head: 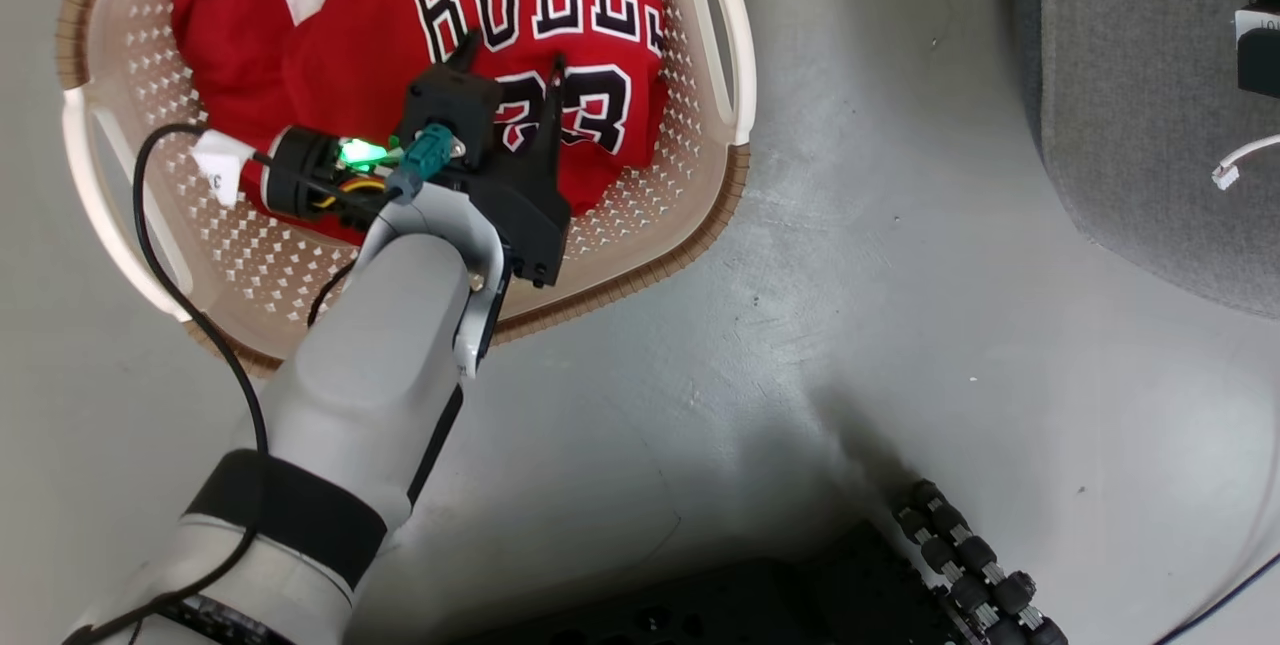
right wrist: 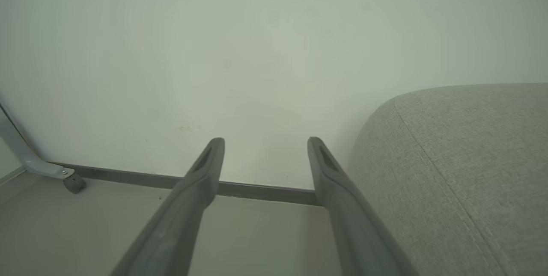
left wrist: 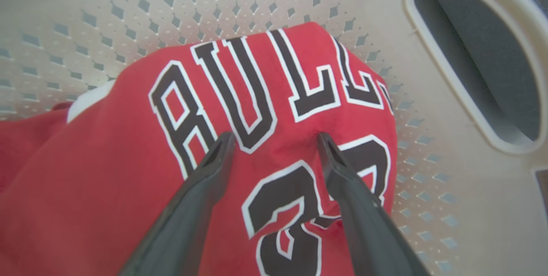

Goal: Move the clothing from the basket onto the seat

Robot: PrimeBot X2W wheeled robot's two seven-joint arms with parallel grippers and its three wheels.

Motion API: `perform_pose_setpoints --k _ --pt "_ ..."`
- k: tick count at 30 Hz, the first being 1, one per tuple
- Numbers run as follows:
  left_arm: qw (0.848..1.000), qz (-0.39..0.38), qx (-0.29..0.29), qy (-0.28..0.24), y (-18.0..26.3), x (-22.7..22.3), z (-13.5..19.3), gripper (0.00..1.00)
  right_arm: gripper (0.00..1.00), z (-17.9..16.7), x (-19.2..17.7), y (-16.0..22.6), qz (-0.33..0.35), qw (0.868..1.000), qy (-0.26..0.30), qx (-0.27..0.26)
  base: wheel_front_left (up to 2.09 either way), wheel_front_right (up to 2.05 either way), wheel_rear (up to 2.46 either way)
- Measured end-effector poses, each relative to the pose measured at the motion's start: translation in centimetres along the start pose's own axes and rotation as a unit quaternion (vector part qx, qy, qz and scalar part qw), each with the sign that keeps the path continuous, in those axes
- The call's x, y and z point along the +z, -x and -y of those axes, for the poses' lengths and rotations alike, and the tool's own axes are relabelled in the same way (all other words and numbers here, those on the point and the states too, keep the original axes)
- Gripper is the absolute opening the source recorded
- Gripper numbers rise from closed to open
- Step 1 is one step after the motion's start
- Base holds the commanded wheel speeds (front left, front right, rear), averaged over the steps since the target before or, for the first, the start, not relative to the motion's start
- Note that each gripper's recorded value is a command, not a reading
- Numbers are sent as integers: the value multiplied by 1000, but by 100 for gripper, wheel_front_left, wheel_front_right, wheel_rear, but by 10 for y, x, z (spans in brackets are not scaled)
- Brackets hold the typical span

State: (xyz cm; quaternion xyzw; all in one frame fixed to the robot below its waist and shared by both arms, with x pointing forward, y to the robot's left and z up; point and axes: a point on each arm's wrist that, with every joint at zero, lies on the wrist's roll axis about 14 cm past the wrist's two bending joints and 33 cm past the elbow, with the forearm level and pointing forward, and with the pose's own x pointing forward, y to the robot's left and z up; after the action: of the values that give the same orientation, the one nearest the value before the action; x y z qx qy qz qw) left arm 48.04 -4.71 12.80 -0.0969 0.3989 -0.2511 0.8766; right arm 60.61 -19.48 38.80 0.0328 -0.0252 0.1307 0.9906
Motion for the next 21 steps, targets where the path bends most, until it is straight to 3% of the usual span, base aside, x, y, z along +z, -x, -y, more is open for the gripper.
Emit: perform_pose_setpoints --k 13,14,15,21 --pt "1000 -14 12 -15 -20 -6 -10 97 100 1 -13 5 -16 1000 2 2 0 0 0" --pt "1000 -13 11 -16 -21 -4 -9 42 100 1 -14 6 -17 1000 1 2 0 0 0" --pt "1000 -12 12 -16 -22 -3 -9 0 100 1 -14 6 -17 1000 -2 1 0 0 0" --pt "1000 -13 16 -10 -17 -1 -8 0 100 2 -12 7 -21 1000 -4 -4 0 0 0"
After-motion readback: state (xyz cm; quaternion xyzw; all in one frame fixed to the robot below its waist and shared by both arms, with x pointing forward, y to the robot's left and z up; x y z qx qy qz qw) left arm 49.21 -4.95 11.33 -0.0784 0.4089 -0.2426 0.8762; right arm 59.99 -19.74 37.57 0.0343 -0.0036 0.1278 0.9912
